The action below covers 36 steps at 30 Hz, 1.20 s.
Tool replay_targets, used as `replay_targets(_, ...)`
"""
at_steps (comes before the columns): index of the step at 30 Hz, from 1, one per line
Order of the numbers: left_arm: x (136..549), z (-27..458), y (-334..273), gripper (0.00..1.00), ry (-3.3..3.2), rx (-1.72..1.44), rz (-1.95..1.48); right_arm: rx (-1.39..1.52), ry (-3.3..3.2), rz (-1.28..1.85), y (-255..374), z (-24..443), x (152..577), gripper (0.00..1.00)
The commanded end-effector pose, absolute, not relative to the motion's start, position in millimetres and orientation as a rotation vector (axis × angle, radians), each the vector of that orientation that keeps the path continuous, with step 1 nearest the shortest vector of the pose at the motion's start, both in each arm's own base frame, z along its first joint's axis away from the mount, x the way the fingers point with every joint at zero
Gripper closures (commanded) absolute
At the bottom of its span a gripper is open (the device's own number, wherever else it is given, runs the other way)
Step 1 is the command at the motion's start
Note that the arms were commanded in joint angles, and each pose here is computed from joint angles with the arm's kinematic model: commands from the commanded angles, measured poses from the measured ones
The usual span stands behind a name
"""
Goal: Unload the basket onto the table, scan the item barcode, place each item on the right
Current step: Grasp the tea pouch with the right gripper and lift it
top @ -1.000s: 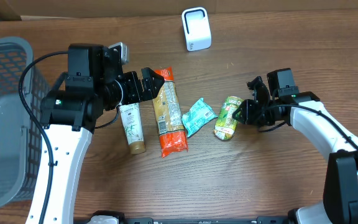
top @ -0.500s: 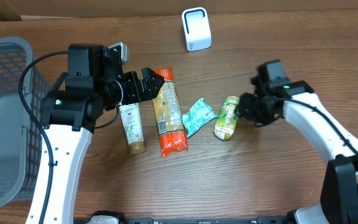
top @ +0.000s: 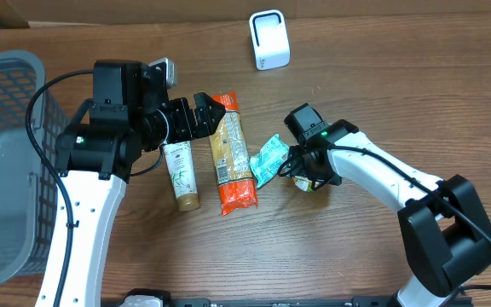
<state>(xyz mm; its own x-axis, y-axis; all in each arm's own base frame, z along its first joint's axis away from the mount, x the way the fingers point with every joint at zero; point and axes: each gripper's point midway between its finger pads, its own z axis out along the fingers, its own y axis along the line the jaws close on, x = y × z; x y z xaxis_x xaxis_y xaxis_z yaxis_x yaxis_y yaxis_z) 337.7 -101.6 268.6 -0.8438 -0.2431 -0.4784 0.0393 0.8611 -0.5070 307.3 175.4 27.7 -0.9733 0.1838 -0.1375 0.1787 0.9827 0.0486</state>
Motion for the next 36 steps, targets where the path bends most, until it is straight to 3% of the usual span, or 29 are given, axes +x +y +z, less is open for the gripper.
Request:
replay_targets(1,340.2,274.5,-105.6,0.0,2.473,-0.108,-0.704,0.295,2.937,0.041,181.8,36.2,318.9,0.21)
replay_targets(11,340.2,274.5,-105.6,0.0,2.473,-0.108,-0.704,0.291,3.029,0.015,187.6,4.7,307.5,0.23)
replay_targets(20,340.2,274.5,-105.6,0.0,2.473,-0.108,-0.704,0.277,3.063,-0.037,175.3,4.7,302.6,0.57)
replay_targets(22,340.2,274.5,-105.6,0.0,2.473,-0.108,-0.704,0.223,3.073,-0.03,174.4,7.9,304.6,0.75)
replay_targets(25,340.2,274.5,-105.6,0.01,2.473,-0.108,-0.704,0.15,3.09,0.001,176.5,15.2,308.0,0.84)
replay_targets(28,340.2,274.5,-105.6,0.01,2.473,-0.108,-0.704,0.039,3.117,0.151,189.8,35.1,313.5,0.96)
replay_targets(36,340.2,274.5,-105.6,0.0,2.473,-0.108,-0.704,-0.429,2.921,1.06,253.9,127.2,312.1,0.96)
